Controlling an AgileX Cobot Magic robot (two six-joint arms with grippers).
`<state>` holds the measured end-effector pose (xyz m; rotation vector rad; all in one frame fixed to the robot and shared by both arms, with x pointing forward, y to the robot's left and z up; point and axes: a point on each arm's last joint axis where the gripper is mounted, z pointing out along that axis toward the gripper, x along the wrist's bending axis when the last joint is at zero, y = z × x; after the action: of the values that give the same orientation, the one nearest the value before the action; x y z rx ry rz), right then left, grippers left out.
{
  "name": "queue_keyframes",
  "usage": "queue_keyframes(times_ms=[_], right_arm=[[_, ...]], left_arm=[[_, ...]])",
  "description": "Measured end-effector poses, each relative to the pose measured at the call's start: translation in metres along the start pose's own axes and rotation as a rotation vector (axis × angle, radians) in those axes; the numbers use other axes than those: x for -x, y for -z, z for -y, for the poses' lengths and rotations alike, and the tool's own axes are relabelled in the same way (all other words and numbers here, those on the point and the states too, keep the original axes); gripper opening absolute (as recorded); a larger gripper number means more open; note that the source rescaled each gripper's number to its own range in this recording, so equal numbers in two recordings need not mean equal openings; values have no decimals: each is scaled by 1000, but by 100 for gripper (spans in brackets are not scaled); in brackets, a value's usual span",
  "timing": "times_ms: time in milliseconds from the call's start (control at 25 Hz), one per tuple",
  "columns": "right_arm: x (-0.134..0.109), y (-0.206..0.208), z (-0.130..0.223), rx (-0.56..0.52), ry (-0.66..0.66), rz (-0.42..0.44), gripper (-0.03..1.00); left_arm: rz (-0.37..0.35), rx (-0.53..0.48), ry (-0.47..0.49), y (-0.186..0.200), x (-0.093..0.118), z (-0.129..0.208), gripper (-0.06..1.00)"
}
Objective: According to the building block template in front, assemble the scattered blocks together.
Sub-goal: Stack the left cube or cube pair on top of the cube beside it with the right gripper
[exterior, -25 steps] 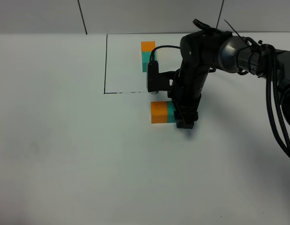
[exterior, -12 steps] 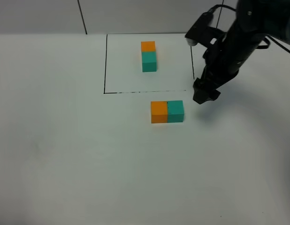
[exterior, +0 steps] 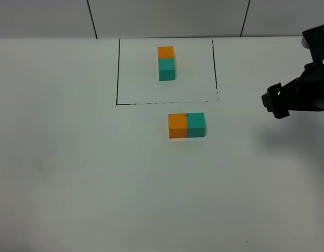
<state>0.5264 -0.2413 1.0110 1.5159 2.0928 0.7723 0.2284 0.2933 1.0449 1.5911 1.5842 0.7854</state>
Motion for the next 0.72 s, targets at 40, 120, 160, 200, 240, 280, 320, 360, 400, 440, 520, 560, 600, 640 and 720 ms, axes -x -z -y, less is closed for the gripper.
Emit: queue_keyframes(times_ms=[40, 120, 160, 200, 240, 280, 320, 360, 400, 440, 520, 560, 600, 640, 720], right_arm=[[0, 2, 2, 2, -9, 1, 80], [0, 4, 3, 5, -11, 2, 80], [0, 3, 3, 5, -8, 2, 80], [0, 3, 3, 1, 1, 1, 80], [-1, 2, 1, -13, 15, -6, 80], [-2, 0, -3, -31, 46, -18, 80], [-5, -2, -8, -50, 93, -30, 80], [-9, -4, -15, -75, 156, -48, 80], [-14, -7, -22, -104, 244, -69, 80], [-19, -11, -30, -131, 338, -90, 80], [-36, -19, -45, -170, 517, -143, 80], [-45, -25, -52, -191, 602, -175, 80], [-53, -31, -58, -208, 671, -203, 80], [-62, -38, -63, -231, 736, -235, 80], [-78, -55, -71, -283, 830, -294, 80]], left_arm=[[0, 0, 0, 0, 0, 0, 67], [0, 0, 0, 0, 0, 0, 67], [0, 0, 0, 0, 0, 0, 67], [0, 0, 0, 0, 0, 0, 67], [0, 0, 0, 0, 0, 0, 67], [0, 0, 0, 0, 0, 0, 67], [0, 0, 0, 0, 0, 0, 67], [0, 0, 0, 0, 0, 0, 67], [0, 0, 0, 0, 0, 0, 67], [0, 0, 0, 0, 0, 0, 67], [0, 0, 0, 0, 0, 0, 67], [0, 0, 0, 0, 0, 0, 67], [0, 0, 0, 0, 0, 0, 67], [0, 0, 0, 0, 0, 0, 67], [0, 0, 0, 0, 0, 0, 67]])
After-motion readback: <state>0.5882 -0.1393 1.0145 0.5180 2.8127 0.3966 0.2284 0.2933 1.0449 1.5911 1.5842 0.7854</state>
